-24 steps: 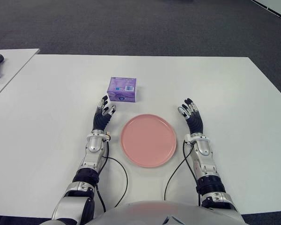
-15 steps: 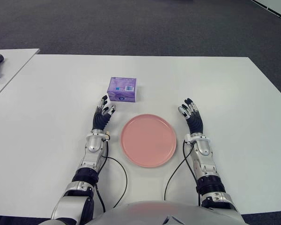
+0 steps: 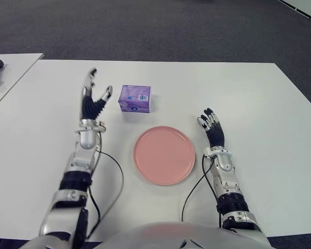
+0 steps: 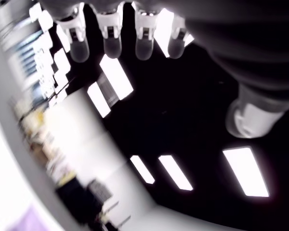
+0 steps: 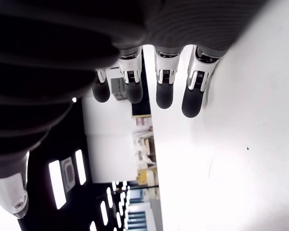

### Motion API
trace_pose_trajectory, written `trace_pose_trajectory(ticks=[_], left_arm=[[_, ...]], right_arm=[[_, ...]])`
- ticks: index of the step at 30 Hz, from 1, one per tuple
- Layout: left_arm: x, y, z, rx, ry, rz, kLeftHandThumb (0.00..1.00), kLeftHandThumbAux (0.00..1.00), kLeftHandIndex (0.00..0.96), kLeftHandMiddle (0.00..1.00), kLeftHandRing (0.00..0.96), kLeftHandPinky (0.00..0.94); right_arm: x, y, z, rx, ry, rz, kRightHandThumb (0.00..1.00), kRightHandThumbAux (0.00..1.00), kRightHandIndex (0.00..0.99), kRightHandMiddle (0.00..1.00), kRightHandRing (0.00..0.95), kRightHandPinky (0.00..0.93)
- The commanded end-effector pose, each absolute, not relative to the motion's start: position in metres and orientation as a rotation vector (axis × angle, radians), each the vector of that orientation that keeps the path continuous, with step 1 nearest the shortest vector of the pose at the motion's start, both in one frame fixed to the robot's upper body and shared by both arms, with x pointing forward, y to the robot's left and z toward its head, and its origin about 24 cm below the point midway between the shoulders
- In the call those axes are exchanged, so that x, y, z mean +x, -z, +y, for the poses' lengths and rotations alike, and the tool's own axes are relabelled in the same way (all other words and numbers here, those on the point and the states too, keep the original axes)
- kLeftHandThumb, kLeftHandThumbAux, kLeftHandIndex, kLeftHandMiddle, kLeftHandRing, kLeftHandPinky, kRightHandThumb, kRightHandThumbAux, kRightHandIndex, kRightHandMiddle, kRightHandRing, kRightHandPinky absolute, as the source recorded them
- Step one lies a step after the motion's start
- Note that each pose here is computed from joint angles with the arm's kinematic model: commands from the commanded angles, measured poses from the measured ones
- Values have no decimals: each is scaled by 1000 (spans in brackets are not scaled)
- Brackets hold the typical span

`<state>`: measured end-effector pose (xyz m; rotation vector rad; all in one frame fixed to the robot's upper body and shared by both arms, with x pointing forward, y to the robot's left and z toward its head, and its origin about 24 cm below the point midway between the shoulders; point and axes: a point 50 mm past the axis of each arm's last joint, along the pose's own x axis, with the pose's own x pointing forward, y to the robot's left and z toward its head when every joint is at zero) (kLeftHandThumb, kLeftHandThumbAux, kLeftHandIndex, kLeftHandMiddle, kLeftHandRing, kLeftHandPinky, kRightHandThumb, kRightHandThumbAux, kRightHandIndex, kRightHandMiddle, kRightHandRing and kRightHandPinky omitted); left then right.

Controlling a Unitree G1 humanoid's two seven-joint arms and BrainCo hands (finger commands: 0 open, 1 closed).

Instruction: Put the tissue paper into the plate.

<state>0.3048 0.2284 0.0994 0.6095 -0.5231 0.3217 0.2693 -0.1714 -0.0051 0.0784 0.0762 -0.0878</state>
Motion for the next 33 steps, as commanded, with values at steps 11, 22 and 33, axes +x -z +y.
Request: trace_pose_trajectory(ticks=[11, 22, 33], left_arm=[[338, -128, 226, 872, -392, -677, 235, 353, 0, 0, 0, 0], [355, -136, 219, 1000, -273, -654, 236, 254, 0, 0, 0, 0], [378, -128, 188, 1157, -44, -527, 238, 216, 0, 0, 0, 0]], right_arm=[[258, 29, -172, 96, 106, 206, 402, 577, 38, 83, 78, 107], [258, 30, -172, 101, 108, 204, 413, 586, 38, 83, 73, 107], [259, 31, -171, 101, 106, 211, 409, 587, 47, 84, 77, 114]])
